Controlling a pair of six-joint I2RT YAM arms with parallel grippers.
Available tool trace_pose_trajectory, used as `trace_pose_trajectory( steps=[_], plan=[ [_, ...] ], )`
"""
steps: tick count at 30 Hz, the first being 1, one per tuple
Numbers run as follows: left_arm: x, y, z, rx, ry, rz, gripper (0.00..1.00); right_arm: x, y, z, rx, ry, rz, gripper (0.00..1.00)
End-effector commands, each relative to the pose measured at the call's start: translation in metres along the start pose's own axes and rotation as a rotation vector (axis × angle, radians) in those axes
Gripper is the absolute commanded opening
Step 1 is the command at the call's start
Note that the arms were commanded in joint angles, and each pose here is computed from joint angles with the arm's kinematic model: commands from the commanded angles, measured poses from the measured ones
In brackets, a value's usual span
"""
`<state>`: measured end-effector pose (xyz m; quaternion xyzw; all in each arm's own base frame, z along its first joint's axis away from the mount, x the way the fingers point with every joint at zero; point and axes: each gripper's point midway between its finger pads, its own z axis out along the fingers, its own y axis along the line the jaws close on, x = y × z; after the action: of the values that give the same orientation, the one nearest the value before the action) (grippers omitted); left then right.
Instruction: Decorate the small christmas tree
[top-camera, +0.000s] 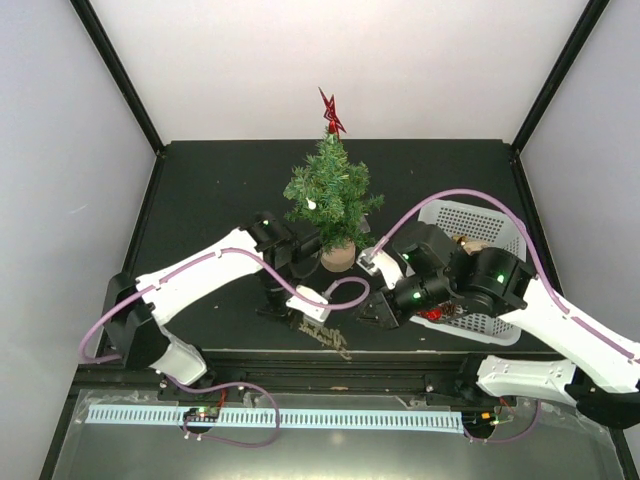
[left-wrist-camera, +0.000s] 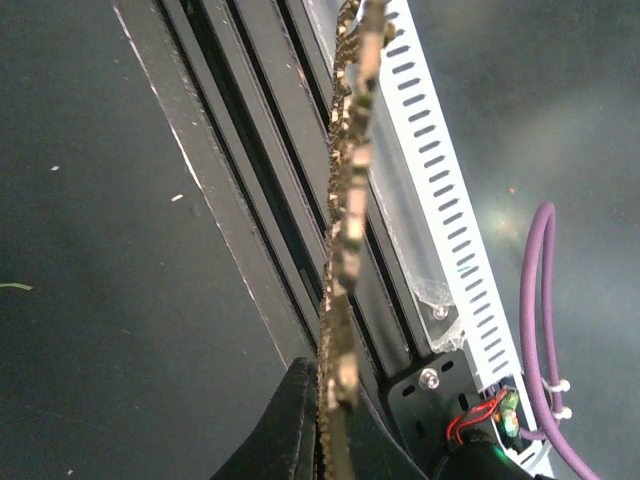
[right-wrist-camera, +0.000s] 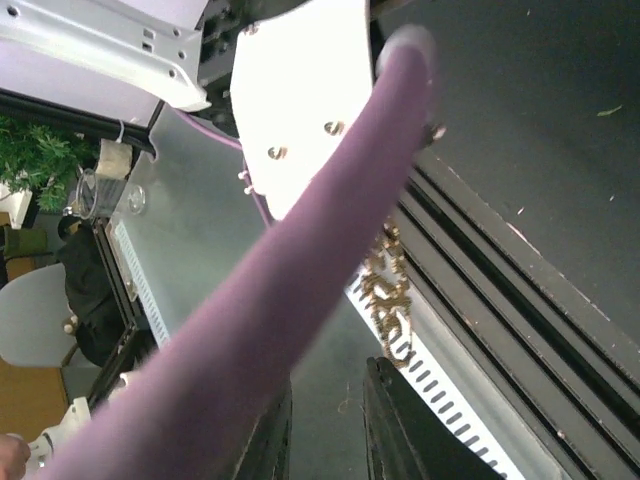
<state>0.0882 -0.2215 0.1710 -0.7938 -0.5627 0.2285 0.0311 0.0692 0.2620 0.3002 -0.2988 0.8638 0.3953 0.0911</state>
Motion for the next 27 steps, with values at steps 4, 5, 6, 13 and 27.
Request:
trace_pose_trajectory(
  steps=[4,5,6,13,27],
  plan=[
    [-0.022,0.012,-0.024,0.010,-0.135,-0.032,0.02,0.003,-0.001,0.008,-0.019,-0.038,0.004,0.27],
    [-0.023,0.014,-0.026,0.009,-0.146,-0.039,0.02,0.002,-0.001,0.009,-0.022,-0.043,0.005,0.28],
    [-0.023,0.016,-0.027,0.010,-0.155,-0.047,0.02,0.001,-0.002,0.010,-0.023,-0.048,0.007,0.29],
    [-0.021,0.019,-0.026,0.030,-0.170,-0.081,0.01,-0.011,-0.032,0.007,0.119,-0.170,0.033,0.36],
    [-0.024,0.015,-0.018,0.083,-0.199,-0.113,0.02,-0.020,-0.044,-0.016,0.134,-0.410,-0.111,0.37]
  ],
)
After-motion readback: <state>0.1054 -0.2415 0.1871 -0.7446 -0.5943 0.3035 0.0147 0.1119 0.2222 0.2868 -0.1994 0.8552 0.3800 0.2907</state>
